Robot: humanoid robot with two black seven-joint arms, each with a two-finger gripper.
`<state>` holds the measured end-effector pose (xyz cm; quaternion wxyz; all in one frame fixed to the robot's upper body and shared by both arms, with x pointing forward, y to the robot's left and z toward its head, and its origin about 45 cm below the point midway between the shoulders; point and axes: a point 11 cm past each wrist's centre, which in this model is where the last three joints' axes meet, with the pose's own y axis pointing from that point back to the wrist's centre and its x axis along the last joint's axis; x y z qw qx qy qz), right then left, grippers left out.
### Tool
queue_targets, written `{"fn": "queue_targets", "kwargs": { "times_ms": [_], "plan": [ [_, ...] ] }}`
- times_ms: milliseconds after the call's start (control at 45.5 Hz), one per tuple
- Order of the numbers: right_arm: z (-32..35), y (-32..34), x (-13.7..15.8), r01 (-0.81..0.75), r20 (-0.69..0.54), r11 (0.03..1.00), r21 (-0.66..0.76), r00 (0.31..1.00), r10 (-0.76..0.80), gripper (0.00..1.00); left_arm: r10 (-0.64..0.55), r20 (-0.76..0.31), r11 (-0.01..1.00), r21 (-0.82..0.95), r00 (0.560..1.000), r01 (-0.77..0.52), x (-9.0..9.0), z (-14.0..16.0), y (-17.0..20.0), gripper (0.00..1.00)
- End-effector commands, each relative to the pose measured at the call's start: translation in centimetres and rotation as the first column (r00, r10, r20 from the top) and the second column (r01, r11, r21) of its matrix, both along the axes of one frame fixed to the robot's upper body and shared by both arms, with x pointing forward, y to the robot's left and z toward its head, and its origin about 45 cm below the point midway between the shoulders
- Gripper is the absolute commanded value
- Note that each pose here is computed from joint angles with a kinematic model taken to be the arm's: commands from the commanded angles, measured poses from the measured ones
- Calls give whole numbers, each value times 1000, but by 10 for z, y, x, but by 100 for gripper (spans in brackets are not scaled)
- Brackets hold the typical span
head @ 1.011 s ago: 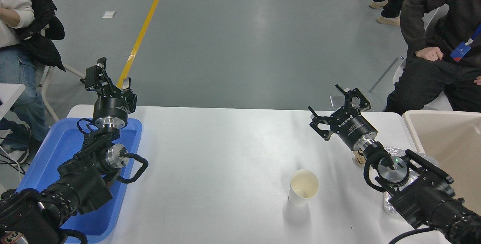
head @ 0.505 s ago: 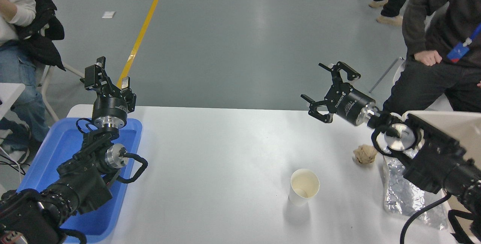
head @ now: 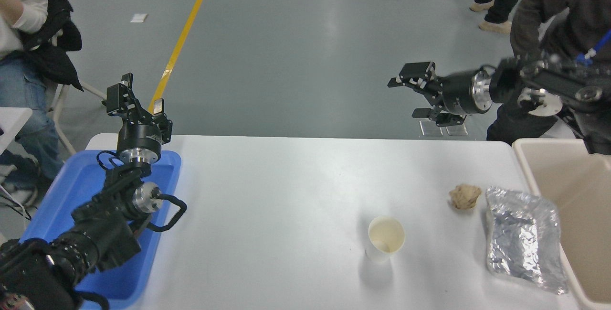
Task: Pick up paper cup place in dustbin
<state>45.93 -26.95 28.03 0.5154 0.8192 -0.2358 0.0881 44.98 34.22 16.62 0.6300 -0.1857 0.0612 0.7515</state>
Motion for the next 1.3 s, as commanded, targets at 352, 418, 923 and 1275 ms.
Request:
{"fn": "queue_targets", "kwargs": {
  "times_ms": [352, 418, 923, 1275],
  "plan": [
    [77, 13, -82, -382, -268, 793, -475, 921, 284, 100, 0, -1, 1000, 0, 1000, 0, 0, 0, 0, 100],
    [81, 19, -98, -409, -313, 789, -458, 905, 287, 100, 0, -1, 1000, 0, 1000, 0, 0, 0, 0, 100],
    [138, 12, -147, -307, -344, 844, -441, 926, 157, 100, 2, -2, 1000, 0, 1000, -2, 0, 0, 1, 100],
    [108, 31, -144, -367, -393, 828, -424, 898, 196, 100, 1, -2, 1000, 1, 1000, -1, 0, 0, 1, 100]
  ]
}}
